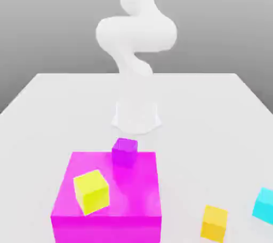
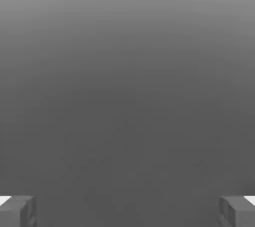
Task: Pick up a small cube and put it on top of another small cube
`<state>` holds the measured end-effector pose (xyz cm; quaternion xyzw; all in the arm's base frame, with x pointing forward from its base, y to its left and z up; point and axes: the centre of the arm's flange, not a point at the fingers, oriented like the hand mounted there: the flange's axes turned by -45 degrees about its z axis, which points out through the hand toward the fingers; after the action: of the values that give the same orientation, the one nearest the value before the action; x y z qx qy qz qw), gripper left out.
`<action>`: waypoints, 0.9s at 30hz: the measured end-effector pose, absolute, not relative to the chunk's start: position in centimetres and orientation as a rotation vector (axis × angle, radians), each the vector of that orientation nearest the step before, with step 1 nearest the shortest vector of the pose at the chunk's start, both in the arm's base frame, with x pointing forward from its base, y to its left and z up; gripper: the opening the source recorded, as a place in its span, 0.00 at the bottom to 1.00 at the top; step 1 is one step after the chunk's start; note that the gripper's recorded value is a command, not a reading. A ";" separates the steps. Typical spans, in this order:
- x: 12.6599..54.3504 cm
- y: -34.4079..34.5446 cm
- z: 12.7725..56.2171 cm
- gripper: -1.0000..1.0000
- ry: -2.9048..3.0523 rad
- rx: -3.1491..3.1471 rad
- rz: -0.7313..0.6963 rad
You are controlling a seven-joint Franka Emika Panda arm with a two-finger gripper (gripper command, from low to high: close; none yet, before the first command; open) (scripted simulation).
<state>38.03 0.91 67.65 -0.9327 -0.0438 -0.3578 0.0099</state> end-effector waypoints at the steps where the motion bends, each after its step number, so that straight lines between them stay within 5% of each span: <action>1: 39.4 1.4 66.1 0.50 -0.205 -2.919 -1.072; 14: 49.2 10.3 43.9 0.50 -0.998 -2.870 -0.548; 27: 46.7 17.1 20.5 0.50 -1.735 -2.614 -0.033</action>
<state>46.68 17.11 20.47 -0.8331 -0.5531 -0.0104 0.0020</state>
